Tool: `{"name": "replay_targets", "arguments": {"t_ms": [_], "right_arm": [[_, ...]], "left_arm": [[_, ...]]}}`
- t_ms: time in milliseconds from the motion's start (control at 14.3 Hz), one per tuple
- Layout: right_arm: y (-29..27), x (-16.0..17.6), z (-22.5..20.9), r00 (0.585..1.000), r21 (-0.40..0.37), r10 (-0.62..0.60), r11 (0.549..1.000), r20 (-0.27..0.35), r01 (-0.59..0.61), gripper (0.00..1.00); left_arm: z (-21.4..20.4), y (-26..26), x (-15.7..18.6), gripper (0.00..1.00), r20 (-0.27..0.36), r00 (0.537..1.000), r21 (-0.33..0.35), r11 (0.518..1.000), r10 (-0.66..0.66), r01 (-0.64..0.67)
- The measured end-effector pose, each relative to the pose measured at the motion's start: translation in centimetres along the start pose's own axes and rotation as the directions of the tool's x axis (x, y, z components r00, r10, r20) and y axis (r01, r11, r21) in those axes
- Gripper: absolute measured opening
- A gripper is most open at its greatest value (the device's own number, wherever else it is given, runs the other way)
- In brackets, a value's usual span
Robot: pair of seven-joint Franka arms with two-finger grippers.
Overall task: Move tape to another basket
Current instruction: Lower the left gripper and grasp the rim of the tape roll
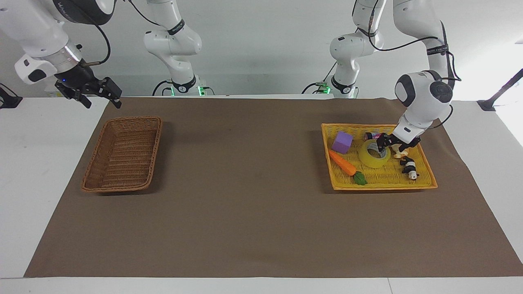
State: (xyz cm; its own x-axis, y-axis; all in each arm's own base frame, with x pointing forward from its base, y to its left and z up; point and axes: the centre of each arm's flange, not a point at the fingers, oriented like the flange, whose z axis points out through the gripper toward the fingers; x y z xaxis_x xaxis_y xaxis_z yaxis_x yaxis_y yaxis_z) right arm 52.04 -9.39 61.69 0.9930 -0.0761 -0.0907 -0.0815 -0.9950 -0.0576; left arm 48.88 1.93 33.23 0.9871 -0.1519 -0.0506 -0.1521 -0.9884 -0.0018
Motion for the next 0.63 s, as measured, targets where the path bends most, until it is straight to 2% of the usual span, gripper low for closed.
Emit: {"name": "replay_targets", "arguments": {"t_ms": [280,420,630], "right_arm": [[0.0,0.0,0.0,1.000,0.000,0.000,1.000,0.000,0.000,1.00],[0.0,0.0,0.0,1.000,0.000,0.000,1.000,0.000,0.000,1.00],[0.0,0.0,0.0,1.000,0.000,0.000,1.000,0.000,0.000,1.00]], "left_arm": [[1.3,0.5,-0.1,0.88,0.021,1.000,-0.006,1.000,0.009,-0.009],[1.6,0.8,0.0,0.81,0.026,1.000,-0.008,1.000,0.017,-0.017],[2.0,1.1,-0.2,0.47,0.033,0.999,-0.010,1.000,0.020,-0.020]]}}
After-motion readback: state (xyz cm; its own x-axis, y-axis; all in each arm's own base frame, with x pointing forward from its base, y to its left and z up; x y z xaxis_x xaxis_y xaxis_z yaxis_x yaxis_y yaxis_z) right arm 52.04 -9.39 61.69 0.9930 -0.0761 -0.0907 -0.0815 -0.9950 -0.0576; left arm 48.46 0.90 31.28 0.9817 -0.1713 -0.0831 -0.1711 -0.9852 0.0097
